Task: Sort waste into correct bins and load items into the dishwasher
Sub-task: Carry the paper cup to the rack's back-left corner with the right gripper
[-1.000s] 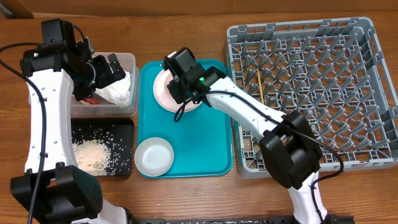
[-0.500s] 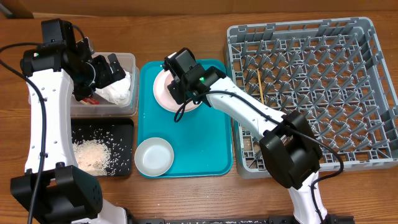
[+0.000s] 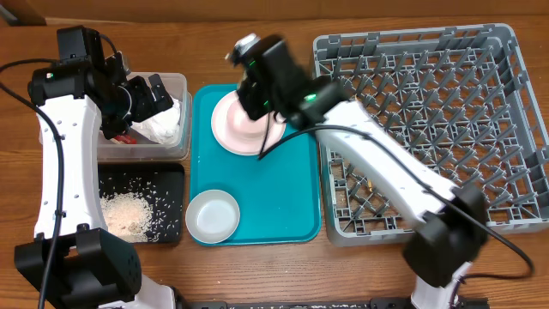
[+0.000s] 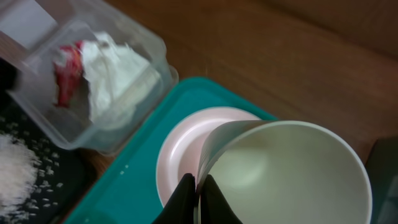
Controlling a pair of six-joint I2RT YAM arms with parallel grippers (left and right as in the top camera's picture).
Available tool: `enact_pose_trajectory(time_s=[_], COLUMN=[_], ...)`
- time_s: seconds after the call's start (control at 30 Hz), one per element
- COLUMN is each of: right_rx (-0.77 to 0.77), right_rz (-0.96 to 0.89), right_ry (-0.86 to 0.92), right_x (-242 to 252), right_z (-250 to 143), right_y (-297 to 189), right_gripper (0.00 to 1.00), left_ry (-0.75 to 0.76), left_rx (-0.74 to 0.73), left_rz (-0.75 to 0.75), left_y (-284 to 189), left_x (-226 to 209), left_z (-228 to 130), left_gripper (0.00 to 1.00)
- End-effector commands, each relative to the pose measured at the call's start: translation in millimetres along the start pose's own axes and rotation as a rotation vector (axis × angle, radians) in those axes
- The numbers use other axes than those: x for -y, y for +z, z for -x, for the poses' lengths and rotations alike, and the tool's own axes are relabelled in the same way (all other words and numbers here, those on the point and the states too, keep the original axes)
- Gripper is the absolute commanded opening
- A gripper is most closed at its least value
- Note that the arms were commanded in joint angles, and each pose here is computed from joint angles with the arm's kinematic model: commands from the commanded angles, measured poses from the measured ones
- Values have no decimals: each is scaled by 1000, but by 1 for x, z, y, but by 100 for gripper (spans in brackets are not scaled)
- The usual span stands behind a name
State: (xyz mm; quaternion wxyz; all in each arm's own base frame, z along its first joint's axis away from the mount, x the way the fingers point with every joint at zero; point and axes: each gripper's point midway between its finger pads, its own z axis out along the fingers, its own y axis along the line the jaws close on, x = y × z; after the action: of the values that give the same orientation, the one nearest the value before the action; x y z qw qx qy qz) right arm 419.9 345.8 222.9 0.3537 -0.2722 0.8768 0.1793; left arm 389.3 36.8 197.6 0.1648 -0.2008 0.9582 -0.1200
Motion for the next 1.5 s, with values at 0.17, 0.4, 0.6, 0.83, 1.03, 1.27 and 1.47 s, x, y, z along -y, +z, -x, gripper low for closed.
enact_pose_trajectory(time_s=[0.17,0.4,0.6,0.83,1.03,1.27,1.47], right_rx=[185,285,301,238,203,170,143], right_rz=[370,579,785,847,871,875,858], right_ry=[172,270,383,496,536,490,497], right_x=[82,164,211,232,233,206,197], right_z=[50,40,14,-20,-35,-32,-33], right_y=[-94,-127,-116,-67,-43,-19,-10], right_gripper=[4,4,4,4,4,4,4], left_ry=[30,30,30,30,30,30,30], left_rx=[22,22,23,23,23,23,23], left_rz=[-2,-2,-3,-2,-2,-2,-2], left_y=[-7,-7,-7,-7,-6,-7,-7], left_x=[4,4,4,4,4,4,4], left_z=[4,4,4,4,4,4,4], left_gripper=[100,100,100,100,100,100,100])
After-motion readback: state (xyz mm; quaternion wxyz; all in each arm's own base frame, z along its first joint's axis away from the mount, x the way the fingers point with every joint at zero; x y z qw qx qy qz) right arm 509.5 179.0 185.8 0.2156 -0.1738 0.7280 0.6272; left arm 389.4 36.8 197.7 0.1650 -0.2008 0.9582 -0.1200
